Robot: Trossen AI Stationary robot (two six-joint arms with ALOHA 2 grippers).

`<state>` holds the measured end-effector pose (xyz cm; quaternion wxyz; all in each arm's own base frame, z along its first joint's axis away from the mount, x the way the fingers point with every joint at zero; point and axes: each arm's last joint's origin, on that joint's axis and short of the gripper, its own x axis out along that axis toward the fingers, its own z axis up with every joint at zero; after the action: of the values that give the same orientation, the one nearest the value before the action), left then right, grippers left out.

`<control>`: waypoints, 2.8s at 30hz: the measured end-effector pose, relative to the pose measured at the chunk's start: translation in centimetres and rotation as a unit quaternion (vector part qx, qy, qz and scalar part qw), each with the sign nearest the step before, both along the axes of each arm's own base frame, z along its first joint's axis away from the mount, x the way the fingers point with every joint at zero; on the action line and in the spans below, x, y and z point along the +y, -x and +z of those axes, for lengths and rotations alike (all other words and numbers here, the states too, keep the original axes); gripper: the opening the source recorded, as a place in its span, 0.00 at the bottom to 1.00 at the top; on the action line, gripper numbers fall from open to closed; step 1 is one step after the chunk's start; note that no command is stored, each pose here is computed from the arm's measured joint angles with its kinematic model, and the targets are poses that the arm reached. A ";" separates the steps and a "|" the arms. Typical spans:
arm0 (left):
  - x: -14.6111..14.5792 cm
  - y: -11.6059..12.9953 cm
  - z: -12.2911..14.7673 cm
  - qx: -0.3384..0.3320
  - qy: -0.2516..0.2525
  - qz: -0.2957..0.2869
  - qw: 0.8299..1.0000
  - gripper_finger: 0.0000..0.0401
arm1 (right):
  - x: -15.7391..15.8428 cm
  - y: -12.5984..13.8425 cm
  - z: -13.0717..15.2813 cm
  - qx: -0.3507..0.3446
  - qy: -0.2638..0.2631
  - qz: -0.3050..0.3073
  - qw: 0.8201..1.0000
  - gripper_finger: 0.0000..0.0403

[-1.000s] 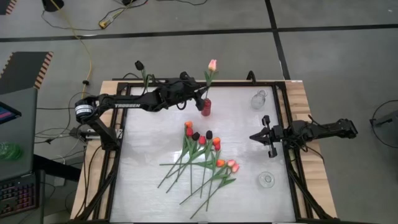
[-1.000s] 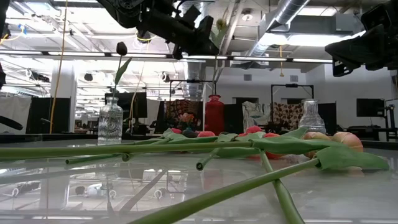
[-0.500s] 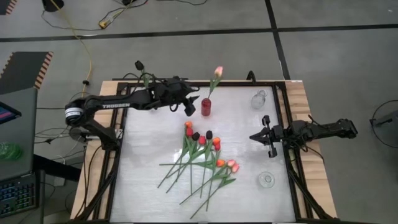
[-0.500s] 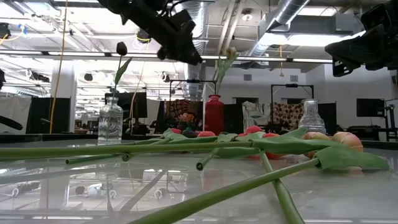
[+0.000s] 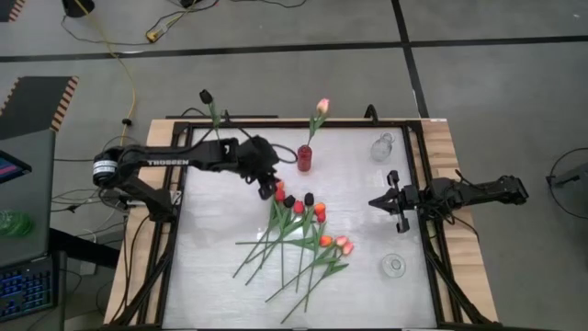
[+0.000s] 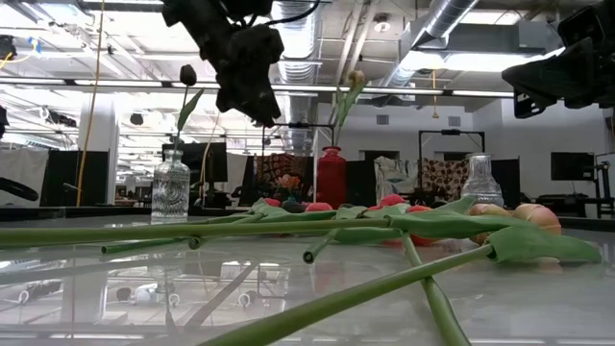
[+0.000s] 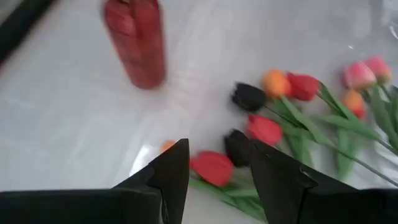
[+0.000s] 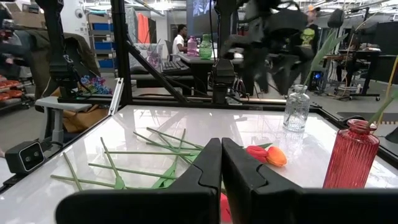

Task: Sort flowers into vase by color
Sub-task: Put the top red flower into the top right transparent vase

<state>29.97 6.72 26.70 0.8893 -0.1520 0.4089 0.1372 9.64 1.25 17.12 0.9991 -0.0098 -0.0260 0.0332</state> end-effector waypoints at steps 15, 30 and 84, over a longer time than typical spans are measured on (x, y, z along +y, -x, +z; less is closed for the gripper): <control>-8.1 -0.1 -1.4 0.012 0.146 0.129 0.981 0.38 | 0.0 0.0 0.0 -0.002 0.000 0.000 1.000 0.10; -11.2 0.6 -5.5 -0.051 0.228 0.198 0.952 0.38 | 0.0 0.0 0.0 0.000 0.000 0.000 1.000 0.10; -10.2 -0.9 -13.1 -0.033 0.238 0.266 0.934 0.35 | 0.0 0.0 0.0 0.004 0.001 0.001 1.000 0.10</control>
<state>30.88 -3.44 13.63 0.7712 -0.4669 0.3442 0.2622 9.64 1.25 17.07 0.9991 -0.0104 -0.0223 0.0345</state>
